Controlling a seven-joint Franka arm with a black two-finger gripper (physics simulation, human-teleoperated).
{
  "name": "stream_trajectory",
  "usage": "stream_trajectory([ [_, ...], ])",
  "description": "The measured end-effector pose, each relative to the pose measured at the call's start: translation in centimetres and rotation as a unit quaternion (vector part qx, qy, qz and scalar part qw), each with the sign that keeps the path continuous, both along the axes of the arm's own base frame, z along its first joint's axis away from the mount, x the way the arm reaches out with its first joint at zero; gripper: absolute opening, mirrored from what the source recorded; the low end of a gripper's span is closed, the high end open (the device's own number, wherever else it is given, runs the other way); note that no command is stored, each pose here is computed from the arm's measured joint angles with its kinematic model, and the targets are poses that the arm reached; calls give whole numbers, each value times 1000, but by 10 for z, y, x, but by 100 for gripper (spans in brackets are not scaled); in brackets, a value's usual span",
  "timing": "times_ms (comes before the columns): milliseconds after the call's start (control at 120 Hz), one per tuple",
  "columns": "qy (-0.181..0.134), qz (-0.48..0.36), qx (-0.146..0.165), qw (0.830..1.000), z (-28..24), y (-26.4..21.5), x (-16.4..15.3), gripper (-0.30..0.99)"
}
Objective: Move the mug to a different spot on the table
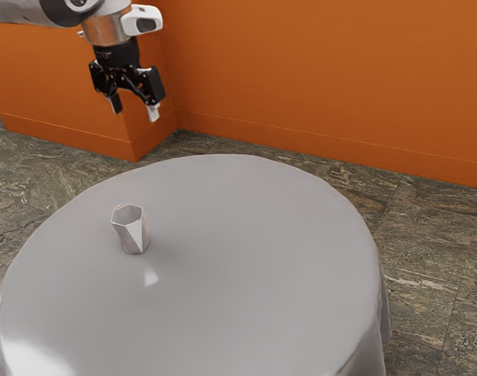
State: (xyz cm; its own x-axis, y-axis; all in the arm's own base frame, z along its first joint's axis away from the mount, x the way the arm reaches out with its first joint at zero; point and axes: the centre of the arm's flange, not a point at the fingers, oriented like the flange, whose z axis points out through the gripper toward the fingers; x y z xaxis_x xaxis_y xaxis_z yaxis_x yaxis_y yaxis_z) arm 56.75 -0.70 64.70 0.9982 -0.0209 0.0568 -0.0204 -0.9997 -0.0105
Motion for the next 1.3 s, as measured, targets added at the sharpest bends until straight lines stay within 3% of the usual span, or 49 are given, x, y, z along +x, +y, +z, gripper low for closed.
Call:
stream_trajectory([
  [375,-3,3,-8,1000,-2,14,5,69],
  [558,29,98,-20,995,-30,97,8,69],
  [817,88,205,-69,972,-89,152,19,69],
  [1050,167,308,-150,924,-161,201,24,69],
  [1300,191,334,-163,908,-210,213,50,69],
])
